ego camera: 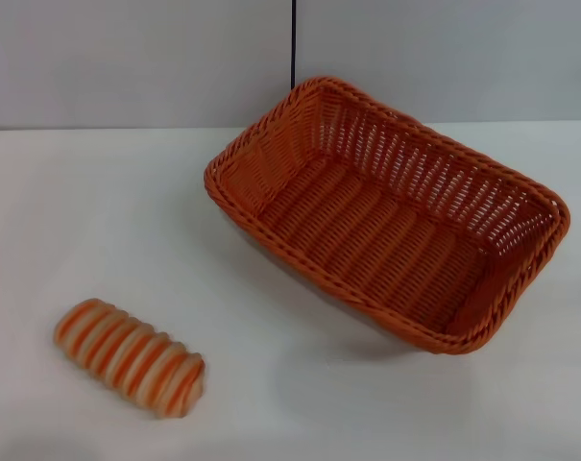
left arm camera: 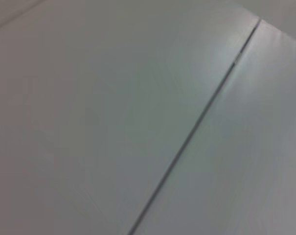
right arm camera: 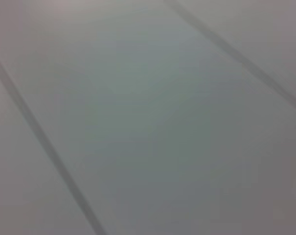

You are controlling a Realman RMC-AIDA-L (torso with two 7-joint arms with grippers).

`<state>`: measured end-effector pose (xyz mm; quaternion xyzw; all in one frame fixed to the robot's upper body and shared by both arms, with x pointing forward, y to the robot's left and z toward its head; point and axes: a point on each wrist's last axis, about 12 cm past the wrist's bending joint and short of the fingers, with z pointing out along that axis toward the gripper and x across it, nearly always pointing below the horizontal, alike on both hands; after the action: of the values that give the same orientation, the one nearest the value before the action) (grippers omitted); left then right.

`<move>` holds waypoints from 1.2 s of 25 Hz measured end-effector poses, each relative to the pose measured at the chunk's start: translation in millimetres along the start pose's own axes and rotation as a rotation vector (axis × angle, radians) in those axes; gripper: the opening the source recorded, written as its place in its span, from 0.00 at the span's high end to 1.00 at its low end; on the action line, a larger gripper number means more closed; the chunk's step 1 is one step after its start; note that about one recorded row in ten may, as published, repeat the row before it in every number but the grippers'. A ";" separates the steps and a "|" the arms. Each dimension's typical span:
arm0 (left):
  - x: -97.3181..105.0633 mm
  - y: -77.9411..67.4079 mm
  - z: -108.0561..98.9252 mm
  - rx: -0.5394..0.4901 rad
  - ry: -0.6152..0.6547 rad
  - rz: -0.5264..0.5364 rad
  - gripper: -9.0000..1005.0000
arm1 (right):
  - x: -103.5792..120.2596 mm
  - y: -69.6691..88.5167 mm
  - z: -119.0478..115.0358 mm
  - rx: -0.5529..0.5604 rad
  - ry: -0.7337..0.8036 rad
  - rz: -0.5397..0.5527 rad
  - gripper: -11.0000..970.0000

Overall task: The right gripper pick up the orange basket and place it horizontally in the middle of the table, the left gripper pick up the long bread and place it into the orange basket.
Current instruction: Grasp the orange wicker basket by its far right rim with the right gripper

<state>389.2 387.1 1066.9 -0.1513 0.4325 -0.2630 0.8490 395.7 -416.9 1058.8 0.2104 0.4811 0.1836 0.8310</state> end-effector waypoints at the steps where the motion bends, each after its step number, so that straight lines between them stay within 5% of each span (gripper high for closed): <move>1: -2.6 -0.4 3.4 0.048 0.033 -0.036 0.39 | -4.2 2.9 2.0 -0.062 0.026 0.009 0.42; 7: -6.6 0.5 8.9 0.089 0.057 -0.063 0.39 | -24.4 5.3 12.9 -0.206 0.111 0.039 0.42; 16: -6.4 0.9 12.3 0.098 0.054 -0.055 0.39 | -74.1 4.5 70.2 -0.434 0.458 0.193 0.42; 21: -8.8 1.5 15.8 0.125 0.072 -0.015 0.40 | -93.7 13.6 105.9 -0.456 0.676 0.188 0.42; 30: -7.6 -1.4 19.7 0.198 0.134 0.065 0.40 | -91.8 33.0 167.5 -0.356 1.157 0.212 0.42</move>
<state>401.1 390.9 1084.0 -0.0348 0.4650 -0.2860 0.8371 496.0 -464.7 1217.6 -0.0187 0.7925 0.4273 0.4348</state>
